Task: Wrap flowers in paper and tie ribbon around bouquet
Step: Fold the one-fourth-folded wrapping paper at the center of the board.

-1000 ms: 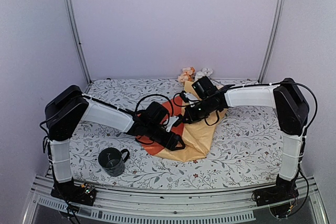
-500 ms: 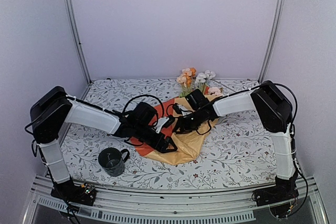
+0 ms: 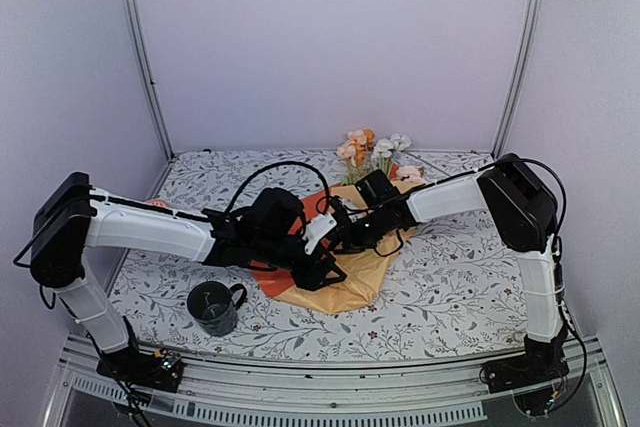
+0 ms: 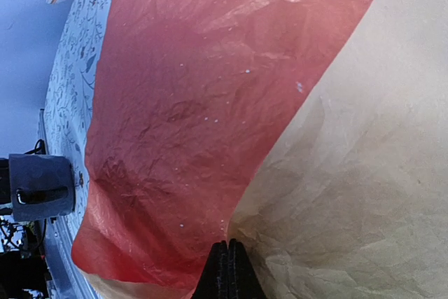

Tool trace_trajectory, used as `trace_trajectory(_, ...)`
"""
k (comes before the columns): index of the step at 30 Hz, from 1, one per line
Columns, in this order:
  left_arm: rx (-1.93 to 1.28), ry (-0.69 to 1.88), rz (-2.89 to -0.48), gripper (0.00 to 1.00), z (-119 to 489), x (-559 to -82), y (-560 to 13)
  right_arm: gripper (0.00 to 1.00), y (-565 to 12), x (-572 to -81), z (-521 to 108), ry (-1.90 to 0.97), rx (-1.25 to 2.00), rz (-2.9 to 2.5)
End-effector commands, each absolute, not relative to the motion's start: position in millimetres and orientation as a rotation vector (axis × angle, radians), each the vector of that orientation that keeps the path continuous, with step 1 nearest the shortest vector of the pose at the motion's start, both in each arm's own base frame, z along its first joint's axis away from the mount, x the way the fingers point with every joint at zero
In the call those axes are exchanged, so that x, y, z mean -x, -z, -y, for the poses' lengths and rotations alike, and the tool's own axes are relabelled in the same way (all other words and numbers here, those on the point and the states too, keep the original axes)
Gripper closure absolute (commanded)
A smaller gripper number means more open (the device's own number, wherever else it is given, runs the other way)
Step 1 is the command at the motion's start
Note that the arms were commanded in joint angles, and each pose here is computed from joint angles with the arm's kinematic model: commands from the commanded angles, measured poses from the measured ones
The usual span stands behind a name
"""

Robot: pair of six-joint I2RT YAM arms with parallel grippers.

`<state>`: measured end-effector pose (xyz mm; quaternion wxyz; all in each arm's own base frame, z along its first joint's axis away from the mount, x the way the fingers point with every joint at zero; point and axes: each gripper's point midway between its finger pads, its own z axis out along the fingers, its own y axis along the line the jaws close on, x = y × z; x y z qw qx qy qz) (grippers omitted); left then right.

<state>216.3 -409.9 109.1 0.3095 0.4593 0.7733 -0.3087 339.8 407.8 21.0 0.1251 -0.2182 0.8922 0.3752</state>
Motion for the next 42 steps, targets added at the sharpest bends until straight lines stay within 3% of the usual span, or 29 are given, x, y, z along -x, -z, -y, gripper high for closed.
trace_trajectory(1, -1.309, 0.624, -1.815, 0.44, 431.9, -226.3, -116.9, 1.00, -22.3, -330.9, -412.3, -1.254, 0.655, -2.572)
trace_trajectory(7, -1.315, 0.414, -1.797, 0.41, 441.1, -256.6, -98.8, 1.00, -22.8, -329.7, -408.3, -1.276, 0.653, -2.574)
trace_trajectory(15, -1.359, 0.590, -1.699, 0.42, 461.1, -235.6, -127.4, 1.00, -20.2, -327.1, -407.1, -1.303, 0.677, -2.572)
trace_trajectory(21, -1.459, 0.432, -1.864, 0.55, 455.0, -245.0, -70.1, 1.00, -29.0, -331.8, -404.1, -1.281, 0.668, -2.559)
trace_trajectory(29, -1.525, 0.430, -2.028, 0.59, 409.9, -212.7, -19.3, 0.98, -53.2, -336.6, -400.9, -1.249, 0.672, -2.518)
trace_trajectory(36, -1.529, 0.487, -2.076, 0.59, 404.1, -200.0, -4.6, 0.86, -109.2, -348.5, -396.2, -1.254, 0.652, -2.417)
trace_trajectory(42, -1.528, 0.472, -2.094, 0.59, 397.9, -199.0, 3.3, 0.67, -167.6, -353.7, -367.5, -1.134, 0.576, -2.382)
